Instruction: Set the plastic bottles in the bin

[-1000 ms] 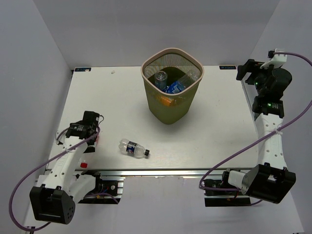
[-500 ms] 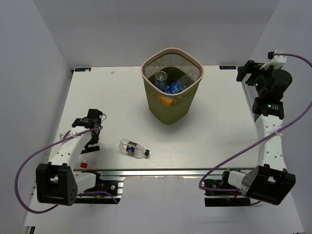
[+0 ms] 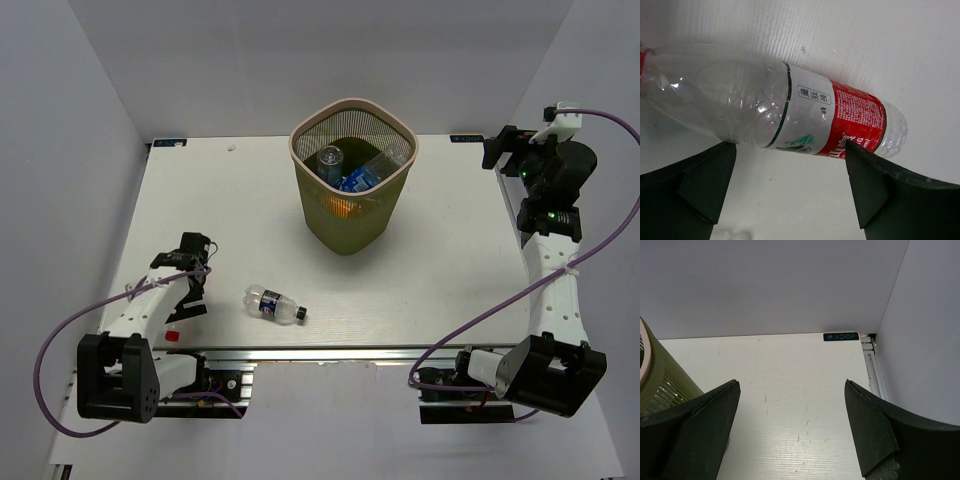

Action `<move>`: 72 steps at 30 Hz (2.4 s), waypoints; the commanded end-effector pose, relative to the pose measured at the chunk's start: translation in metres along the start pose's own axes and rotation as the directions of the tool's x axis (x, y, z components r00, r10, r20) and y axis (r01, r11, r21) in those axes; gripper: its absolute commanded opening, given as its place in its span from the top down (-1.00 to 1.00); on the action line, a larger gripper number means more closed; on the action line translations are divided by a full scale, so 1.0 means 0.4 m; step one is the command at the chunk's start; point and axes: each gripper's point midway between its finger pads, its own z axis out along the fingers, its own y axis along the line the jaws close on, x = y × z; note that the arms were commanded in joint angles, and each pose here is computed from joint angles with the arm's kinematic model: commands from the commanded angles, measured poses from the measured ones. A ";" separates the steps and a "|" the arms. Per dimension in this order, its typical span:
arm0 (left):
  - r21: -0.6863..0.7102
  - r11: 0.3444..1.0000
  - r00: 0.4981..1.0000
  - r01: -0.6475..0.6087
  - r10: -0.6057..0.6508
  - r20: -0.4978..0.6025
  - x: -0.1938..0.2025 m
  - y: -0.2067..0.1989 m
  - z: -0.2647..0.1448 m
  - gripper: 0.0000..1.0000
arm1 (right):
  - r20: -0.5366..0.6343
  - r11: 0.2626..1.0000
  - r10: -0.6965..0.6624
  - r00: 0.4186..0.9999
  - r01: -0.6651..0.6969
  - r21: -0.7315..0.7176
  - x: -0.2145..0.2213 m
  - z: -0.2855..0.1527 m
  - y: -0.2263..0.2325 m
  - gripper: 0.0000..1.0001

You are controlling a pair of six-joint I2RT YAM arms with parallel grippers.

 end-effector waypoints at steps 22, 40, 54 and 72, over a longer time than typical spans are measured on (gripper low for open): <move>0.328 0.759 0.825 -0.562 0.543 0.158 -0.031 -0.296 -0.174 -0.96 | 0.004 0.998 -0.056 0.998 0.056 0.025 -0.013 0.012 -0.022 -0.79; 0.205 0.088 0.133 -0.975 0.967 0.218 -0.027 -0.181 -0.102 -0.96 | -0.075 0.994 -0.065 0.995 0.058 -0.089 0.052 0.066 0.002 -0.79; 0.182 0.042 0.047 -0.982 0.999 0.020 0.027 -0.118 0.063 -0.96 | -0.093 0.994 -0.067 0.993 0.059 -0.088 0.078 0.077 -0.003 -0.79; 0.241 0.099 0.088 -0.966 0.995 -0.055 0.058 -0.149 0.037 0.28 | -0.073 0.998 -0.046 0.996 0.044 -0.038 0.063 0.070 -0.020 -0.79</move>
